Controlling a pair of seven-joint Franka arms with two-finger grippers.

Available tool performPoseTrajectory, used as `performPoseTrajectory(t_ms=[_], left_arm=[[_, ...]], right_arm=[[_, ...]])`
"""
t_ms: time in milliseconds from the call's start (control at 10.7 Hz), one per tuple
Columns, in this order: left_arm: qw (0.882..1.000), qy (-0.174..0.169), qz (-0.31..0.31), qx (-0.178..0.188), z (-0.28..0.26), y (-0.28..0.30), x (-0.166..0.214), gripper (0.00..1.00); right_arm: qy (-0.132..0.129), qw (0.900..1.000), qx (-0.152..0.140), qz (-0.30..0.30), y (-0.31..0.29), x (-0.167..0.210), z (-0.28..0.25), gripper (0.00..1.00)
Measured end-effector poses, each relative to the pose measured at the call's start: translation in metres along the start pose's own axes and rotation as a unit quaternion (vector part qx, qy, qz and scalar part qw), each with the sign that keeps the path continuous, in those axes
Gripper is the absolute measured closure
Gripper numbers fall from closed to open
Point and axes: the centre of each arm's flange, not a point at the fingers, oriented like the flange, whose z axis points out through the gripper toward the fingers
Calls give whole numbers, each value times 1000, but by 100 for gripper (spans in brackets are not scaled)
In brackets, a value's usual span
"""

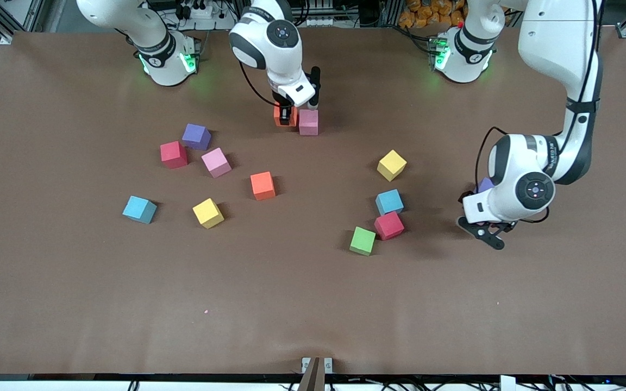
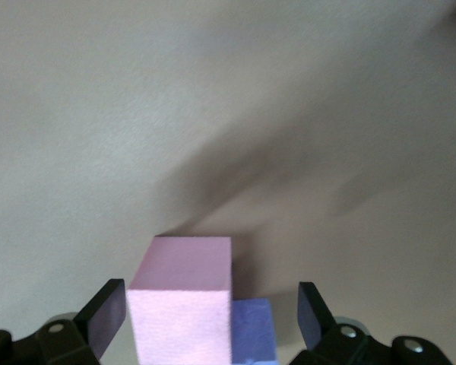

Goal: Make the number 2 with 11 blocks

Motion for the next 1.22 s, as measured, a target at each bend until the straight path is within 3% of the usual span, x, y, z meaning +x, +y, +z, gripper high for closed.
performPoseTrajectory(t_ms=[1028, 1215], left_arm=[[1000, -9, -9, 4, 40, -22, -23, 0], [1000, -12, -10, 4, 44, -22, -24, 8]], right_arm=[[-7, 1000, -4, -19, -2, 6, 43, 44], [-6, 1000, -5, -22, -4, 8, 48, 44]])
